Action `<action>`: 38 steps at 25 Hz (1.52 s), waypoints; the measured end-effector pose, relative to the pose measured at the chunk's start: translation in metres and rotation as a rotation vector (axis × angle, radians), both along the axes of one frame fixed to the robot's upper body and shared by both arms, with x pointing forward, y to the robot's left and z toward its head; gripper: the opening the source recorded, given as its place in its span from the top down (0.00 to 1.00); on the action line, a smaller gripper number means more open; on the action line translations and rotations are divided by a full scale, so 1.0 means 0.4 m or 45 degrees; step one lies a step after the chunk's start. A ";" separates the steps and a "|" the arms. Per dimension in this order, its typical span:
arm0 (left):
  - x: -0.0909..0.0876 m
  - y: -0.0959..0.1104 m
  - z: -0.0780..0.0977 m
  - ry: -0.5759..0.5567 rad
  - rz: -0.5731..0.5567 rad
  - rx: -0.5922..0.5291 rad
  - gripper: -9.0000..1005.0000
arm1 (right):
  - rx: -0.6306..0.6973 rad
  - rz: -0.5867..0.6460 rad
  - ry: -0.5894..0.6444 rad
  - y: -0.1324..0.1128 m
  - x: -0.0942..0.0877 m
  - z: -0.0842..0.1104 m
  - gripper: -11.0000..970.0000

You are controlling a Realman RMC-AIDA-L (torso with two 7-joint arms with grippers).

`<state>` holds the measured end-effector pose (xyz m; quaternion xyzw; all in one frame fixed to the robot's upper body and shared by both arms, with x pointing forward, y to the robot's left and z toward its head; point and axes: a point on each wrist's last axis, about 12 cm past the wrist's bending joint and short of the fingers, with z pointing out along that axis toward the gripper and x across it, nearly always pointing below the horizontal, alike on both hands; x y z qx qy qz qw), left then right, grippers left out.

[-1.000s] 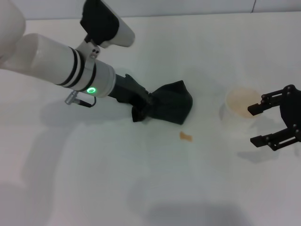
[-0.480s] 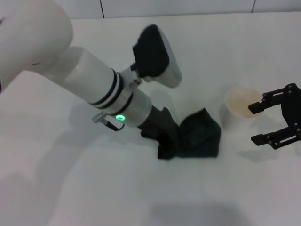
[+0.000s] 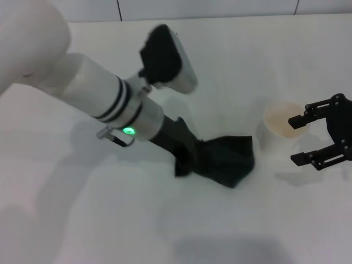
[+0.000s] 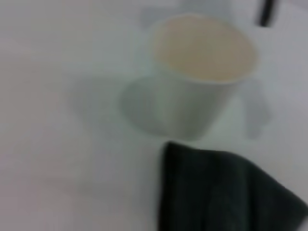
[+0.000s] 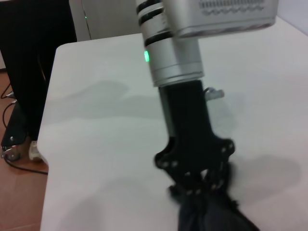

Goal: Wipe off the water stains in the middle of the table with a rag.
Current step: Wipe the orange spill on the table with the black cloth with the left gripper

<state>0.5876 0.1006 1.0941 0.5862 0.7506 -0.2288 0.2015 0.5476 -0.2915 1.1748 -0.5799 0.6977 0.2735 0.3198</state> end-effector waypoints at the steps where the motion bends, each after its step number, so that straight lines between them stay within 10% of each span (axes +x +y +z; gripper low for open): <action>1: 0.013 0.014 0.001 0.000 0.049 -0.007 0.93 | 0.001 -0.001 -0.001 0.001 0.000 0.000 0.21; 11: 0.106 0.125 0.039 -0.062 0.405 -0.089 0.93 | 0.004 0.016 -0.015 0.017 0.009 0.005 0.21; 26: -0.019 0.002 0.009 0.010 -0.130 0.036 0.93 | 0.004 0.008 -0.021 0.017 0.014 0.009 0.21; 38: -0.012 0.060 0.023 -0.047 0.004 0.006 0.93 | 0.002 -0.013 -0.016 0.010 0.007 0.002 0.21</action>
